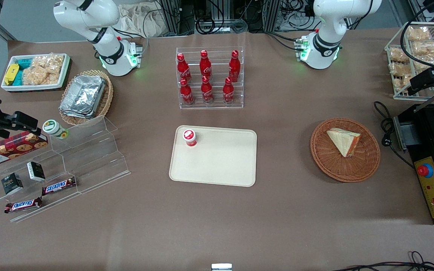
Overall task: Place sandwich from basket to tray
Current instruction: 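Lower the left gripper into the wicker basket and grasp the wrapped sandwich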
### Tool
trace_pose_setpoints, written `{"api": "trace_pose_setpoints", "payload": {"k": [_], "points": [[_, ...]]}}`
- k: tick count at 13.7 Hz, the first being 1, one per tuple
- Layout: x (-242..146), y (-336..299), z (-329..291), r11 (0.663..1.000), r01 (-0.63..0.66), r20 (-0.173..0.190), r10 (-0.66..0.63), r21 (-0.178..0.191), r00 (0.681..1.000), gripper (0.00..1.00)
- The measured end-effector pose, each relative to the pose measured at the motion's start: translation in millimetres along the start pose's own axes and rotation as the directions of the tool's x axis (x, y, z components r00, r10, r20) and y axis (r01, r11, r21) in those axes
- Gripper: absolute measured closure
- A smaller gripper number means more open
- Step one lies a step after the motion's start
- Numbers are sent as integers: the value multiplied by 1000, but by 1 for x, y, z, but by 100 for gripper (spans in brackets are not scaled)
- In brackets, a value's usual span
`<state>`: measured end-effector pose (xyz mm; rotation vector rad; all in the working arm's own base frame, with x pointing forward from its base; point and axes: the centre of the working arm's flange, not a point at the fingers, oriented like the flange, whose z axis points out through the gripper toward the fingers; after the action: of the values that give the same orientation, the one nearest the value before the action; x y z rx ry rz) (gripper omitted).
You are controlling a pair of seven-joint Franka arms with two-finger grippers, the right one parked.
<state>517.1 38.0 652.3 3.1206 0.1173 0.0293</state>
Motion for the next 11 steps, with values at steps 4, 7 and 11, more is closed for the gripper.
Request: {"api": "trace_pose_setpoints", "payload": {"k": [4,7,11], "points": [[0,0,-1,1000,1,-3,-1,0,1000,0],[4,0,6,1000,22,12,-22,1,1000,0],[22,-4,62,997,76,68,-76,8,995,0]]}}
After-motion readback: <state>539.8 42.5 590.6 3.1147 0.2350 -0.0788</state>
